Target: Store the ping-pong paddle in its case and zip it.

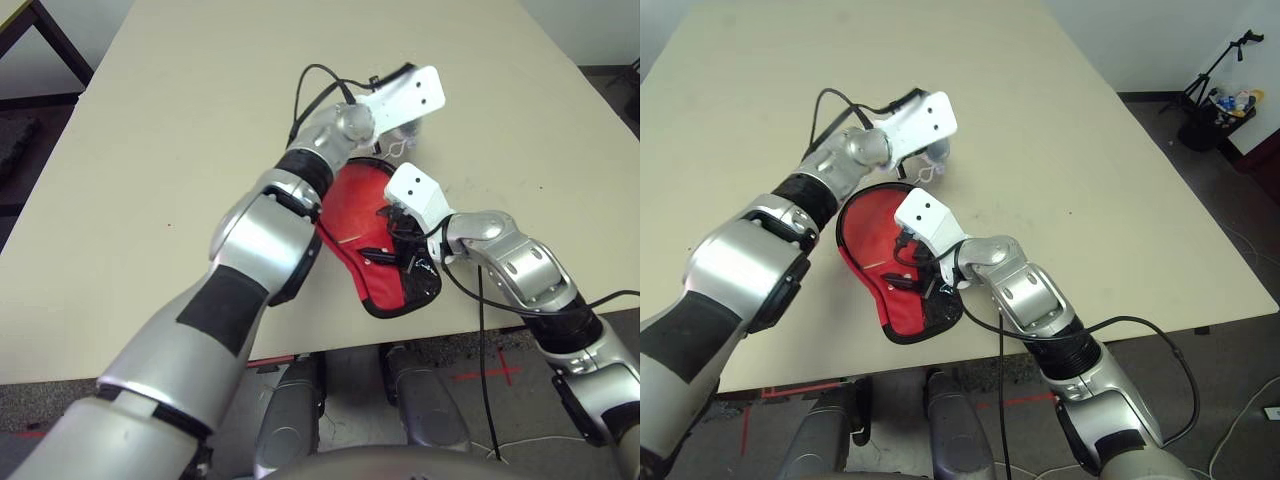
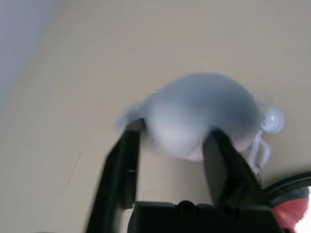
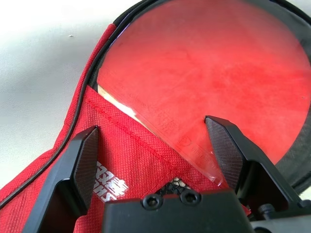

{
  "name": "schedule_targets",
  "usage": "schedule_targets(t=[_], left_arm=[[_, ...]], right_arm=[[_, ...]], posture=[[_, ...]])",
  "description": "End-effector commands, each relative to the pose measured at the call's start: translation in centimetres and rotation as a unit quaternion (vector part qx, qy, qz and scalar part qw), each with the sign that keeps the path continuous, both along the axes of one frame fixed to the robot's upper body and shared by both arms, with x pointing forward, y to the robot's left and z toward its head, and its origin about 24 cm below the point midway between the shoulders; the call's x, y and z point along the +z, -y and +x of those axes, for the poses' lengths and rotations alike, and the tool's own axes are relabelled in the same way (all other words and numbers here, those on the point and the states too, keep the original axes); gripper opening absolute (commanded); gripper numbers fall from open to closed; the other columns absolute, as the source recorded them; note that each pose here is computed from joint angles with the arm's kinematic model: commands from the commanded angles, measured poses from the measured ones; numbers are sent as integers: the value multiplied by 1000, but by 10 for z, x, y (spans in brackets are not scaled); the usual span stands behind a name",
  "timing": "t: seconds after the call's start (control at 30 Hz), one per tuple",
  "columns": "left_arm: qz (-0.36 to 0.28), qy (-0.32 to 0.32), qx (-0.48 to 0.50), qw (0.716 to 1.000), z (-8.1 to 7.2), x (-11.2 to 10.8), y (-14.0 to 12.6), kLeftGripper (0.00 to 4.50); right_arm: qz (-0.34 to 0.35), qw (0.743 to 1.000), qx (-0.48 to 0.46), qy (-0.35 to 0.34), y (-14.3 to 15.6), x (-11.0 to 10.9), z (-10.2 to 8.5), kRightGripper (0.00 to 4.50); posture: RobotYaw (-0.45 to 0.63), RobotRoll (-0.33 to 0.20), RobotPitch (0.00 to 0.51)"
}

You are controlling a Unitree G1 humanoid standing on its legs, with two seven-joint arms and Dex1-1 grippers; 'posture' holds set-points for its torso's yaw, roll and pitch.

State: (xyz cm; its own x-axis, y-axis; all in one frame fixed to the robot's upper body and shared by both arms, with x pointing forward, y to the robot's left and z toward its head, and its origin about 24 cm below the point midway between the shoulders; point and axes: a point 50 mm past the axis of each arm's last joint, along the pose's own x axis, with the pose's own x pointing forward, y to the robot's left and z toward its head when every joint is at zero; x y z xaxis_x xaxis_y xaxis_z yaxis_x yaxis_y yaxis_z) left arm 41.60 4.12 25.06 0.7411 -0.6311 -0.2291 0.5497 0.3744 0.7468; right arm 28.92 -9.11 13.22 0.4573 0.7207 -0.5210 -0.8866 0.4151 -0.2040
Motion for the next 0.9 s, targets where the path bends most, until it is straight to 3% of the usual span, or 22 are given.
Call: schedule_targets(t=[0.03, 0.13, 0.33, 0.43, 0.7, 0.9], left_arm=[[-14, -15, -42, 999, -3, 20, -9, 3472], [-7, -43, -64, 997, -5, 23, -24, 4470], [1, -118, -112, 987, -11, 19, -44, 4470], [18, -166, -139, 976, -17, 1, -49, 4470], [59, -214, -156, 963, -36, -49, -47, 4470], [89, -234, -149, 957, -46, -74, -49, 4470]], right_arm=[[-33, 996, -20, -77, 6, -35, -3, 4500], [-33, 996, -22, -76, 7, -35, -1, 4500], [-32, 996, -25, -77, 9, -36, 1, 4500], [-32, 996, -28, -77, 9, -37, 2, 4500], [-29, 996, -37, -71, 11, -37, 7, 4500], [-26, 997, -43, -66, 10, -35, 11, 4500]], posture=[[-44, 0, 204], [-35, 0, 204], [-23, 0, 199], [-21, 0, 197], [-31, 0, 189], [-43, 0, 184]])
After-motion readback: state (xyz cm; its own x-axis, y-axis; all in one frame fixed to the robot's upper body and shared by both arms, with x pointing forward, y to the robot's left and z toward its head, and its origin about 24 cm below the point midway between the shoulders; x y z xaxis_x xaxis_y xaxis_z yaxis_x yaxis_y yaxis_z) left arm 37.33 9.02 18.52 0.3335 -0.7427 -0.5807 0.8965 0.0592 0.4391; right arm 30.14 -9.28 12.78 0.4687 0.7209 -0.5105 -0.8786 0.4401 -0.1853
